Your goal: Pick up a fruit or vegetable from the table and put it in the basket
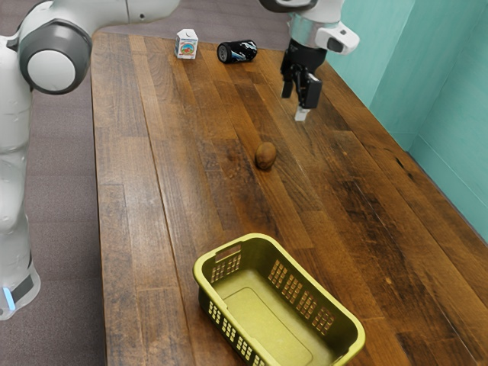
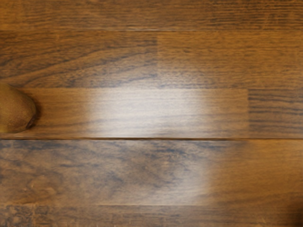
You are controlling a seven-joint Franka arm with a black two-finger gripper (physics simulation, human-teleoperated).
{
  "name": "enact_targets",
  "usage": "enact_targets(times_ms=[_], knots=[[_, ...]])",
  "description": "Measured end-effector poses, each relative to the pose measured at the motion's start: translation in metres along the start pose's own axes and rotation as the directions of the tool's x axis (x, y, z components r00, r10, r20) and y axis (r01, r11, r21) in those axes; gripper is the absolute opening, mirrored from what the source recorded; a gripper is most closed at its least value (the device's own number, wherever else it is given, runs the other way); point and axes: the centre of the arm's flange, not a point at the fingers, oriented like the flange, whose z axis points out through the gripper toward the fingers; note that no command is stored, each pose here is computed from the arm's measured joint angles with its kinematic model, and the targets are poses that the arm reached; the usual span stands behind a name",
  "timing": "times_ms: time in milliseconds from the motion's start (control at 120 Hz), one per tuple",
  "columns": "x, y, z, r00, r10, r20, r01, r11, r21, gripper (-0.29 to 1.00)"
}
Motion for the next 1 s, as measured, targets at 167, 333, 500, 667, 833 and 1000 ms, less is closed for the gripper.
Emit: enact_targets(times_ms=[167,333,500,667,833,1000], knots=[[-0.002,0.0,-0.003,1.0,-0.004,0.002,0.004,1.0,0.002,0.7],[-0.004,-0.001,-0.005,1.0,0.004,0.009,-0.004,1.0,0.003,0.7],[-0.007,-0.039,0.003,0.999,0.017,0.05,-0.018,1.0,0.016,0.7],[-0.011,-0.064,0.029,0.989,0.102,0.112,-0.105,0.994,0.029,0.7],[-0.014,-0.089,0.065,0.962,0.232,0.147,-0.237,0.971,0.02,0.7],[-0.01,-0.092,0.097,0.907,0.397,0.139,-0.401,0.916,0.002,0.7]])
